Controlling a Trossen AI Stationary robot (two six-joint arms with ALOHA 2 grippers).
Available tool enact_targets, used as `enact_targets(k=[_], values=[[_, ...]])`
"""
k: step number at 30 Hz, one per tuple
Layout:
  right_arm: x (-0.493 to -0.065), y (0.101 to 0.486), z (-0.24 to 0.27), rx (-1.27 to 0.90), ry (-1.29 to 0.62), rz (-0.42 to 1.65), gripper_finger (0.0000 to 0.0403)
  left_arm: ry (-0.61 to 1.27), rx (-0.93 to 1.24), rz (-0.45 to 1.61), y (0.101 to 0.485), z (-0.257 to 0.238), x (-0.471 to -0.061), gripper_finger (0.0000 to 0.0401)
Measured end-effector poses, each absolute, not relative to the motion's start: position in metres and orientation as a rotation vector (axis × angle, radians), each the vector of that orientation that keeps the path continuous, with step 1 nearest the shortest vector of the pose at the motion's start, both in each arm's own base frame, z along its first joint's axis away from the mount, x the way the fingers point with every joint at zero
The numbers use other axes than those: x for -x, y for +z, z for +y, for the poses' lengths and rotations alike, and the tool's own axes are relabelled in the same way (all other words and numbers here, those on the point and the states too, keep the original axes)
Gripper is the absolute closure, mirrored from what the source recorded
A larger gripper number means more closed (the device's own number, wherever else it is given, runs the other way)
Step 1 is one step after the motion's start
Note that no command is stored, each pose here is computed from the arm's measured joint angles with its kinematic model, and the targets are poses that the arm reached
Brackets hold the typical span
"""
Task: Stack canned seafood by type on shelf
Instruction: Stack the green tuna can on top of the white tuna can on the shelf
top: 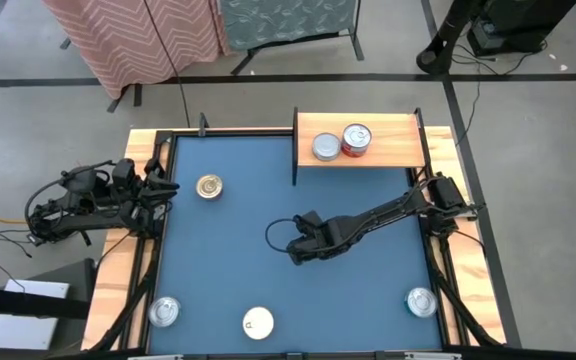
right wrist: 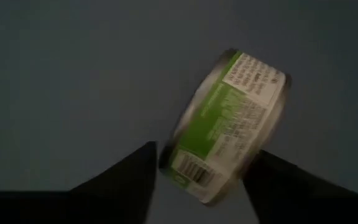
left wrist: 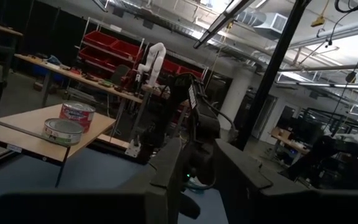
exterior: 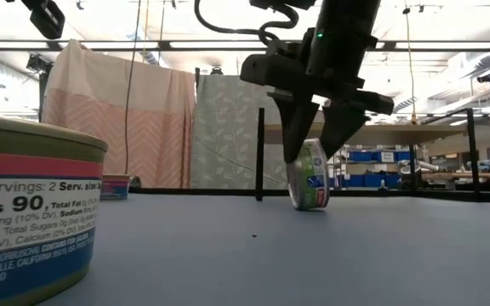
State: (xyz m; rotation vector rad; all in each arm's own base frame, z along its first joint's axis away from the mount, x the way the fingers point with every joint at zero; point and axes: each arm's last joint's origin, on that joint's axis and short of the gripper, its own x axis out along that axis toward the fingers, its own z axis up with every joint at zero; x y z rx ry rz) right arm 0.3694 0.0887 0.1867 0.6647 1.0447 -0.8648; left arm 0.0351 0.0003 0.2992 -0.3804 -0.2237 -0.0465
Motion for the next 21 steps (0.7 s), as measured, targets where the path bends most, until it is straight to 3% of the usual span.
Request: enact_targets(k=[4, 5, 21], values=[[-0.37, 0.187, 0.089, -0.65, -0.84, 1.057, 0.0256, -0.046, 0.38, -0.223, 0.299, 0.0, -0.035, 0.0306], [-0.37, 0.187, 0.089, -0.646, -0.833, 1.06, 0.0261, -0.046, 0.38, -0.223, 0.299, 0.0, -0.035, 0.0306], [-0.374, 0.203, 0.093, -0.575, -0.697, 1.15, 0.0261, -0.046, 0.379, -0.222, 0.299, 0.0, -0.035, 0.0306]])
